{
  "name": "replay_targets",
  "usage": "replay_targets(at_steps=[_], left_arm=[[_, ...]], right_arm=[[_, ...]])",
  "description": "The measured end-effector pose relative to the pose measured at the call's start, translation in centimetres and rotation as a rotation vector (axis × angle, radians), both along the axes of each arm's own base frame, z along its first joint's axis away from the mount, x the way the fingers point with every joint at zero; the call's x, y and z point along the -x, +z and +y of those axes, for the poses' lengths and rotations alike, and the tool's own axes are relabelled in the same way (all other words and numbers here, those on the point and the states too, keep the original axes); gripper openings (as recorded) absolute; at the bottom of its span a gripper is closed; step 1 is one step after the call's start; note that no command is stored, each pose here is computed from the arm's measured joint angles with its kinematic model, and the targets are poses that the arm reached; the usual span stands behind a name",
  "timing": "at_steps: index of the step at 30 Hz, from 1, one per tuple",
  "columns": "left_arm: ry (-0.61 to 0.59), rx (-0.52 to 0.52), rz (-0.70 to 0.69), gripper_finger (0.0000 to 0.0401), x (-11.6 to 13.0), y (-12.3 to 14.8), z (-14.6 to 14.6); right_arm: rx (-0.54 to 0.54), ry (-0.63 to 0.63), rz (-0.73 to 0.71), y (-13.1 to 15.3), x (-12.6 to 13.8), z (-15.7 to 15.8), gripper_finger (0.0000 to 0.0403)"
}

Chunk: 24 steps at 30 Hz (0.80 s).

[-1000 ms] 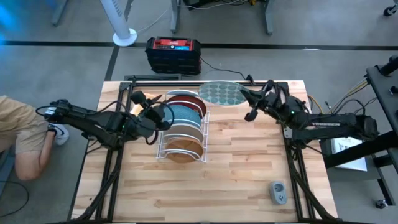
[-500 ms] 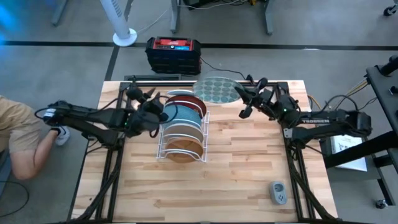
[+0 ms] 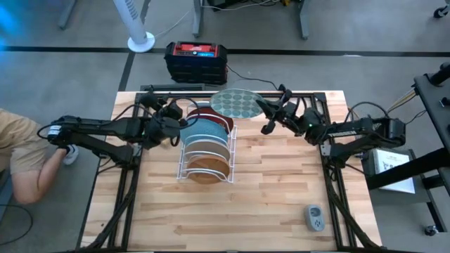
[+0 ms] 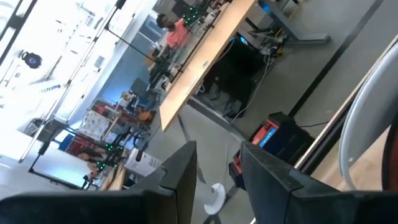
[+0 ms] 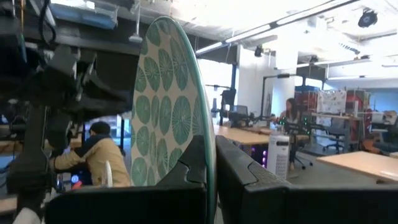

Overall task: Sort dishes
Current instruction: Put the green plate into the dishwasher rack

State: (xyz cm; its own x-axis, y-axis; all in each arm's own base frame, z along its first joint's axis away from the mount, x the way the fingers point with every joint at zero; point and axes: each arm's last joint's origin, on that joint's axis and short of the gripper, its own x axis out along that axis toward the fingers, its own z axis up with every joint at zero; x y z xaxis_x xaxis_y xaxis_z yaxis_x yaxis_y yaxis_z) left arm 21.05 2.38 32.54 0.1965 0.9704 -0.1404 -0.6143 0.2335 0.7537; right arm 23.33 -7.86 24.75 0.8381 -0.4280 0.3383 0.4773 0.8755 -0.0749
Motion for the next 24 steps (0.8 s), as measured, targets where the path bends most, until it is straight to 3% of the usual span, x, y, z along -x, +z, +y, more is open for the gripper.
replay_targets(at_steps=[24], left_arm=[[0.003, 0.004, -0.018, 0.0113, 0.0, 0.0, 0.0]], right_arm=[[-0.065, 0.014, 0.058, -1.6, -2.2, -0.7, 0.0]])
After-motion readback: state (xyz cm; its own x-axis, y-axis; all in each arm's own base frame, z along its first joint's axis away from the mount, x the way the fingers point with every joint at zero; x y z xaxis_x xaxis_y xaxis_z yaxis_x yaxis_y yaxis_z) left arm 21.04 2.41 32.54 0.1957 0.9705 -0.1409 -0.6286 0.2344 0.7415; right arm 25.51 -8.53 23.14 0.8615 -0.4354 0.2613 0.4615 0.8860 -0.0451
